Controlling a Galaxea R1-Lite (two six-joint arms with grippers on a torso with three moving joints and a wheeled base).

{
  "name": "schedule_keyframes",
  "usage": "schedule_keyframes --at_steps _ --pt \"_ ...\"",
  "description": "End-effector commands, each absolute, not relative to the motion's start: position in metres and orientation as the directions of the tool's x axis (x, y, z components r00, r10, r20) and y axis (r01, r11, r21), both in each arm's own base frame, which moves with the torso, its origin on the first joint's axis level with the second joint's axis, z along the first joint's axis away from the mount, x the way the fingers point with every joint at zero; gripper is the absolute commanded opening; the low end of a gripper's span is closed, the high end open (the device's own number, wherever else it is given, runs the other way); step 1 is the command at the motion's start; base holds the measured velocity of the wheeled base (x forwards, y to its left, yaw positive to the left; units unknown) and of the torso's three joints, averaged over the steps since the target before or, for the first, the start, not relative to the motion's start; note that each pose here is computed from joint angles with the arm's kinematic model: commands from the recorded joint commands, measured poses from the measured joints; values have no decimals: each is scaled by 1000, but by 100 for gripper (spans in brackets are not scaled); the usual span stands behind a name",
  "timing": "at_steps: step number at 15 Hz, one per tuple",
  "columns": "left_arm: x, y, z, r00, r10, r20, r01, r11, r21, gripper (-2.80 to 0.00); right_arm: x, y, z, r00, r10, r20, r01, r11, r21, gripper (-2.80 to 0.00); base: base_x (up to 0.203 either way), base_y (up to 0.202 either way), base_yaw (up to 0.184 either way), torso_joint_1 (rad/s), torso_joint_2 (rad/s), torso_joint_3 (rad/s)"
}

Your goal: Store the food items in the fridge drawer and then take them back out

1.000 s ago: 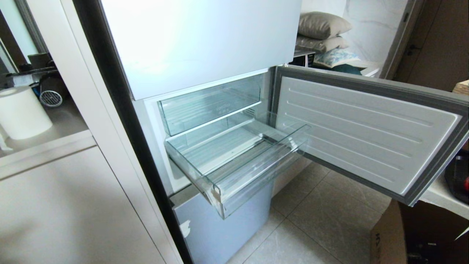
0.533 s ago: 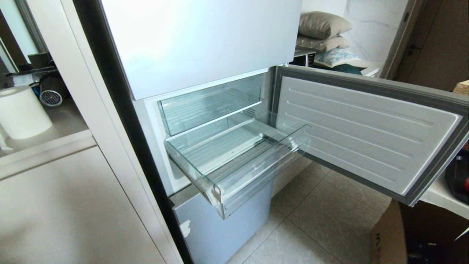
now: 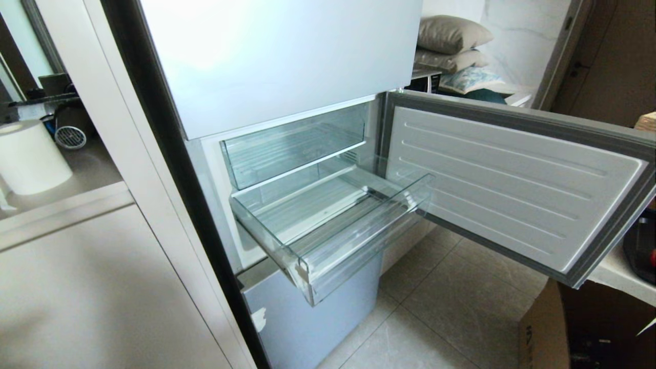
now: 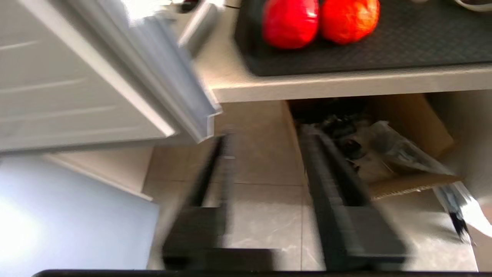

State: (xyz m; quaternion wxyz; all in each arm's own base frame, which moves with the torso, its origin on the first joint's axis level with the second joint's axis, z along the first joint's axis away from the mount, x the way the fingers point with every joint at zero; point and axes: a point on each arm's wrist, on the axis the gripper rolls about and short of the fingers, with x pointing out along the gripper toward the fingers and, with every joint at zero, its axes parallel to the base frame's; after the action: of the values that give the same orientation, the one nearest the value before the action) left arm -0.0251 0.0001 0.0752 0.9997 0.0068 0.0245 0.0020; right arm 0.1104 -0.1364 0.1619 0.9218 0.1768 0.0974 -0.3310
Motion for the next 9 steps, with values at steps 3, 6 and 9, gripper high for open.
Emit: schedule_keyframes --at_steps 3,6,9 --pt "-25 0 75 999 5 -49 -4 1000 14 -280 141 -190 144 729 -574 -373 676 687 265 0 0 0 0 0 0 0" --pt "-25 0 75 999 5 -49 -4 1000 14 -280 159 -221 138 718 -579 -385 682 696 224 0 0 0 0 0 0 0" --pt "-25 0 75 999 5 -49 -4 1000 14 -280 180 -257 130 706 -592 -390 685 710 162 0 0 0 0 0 0 0"
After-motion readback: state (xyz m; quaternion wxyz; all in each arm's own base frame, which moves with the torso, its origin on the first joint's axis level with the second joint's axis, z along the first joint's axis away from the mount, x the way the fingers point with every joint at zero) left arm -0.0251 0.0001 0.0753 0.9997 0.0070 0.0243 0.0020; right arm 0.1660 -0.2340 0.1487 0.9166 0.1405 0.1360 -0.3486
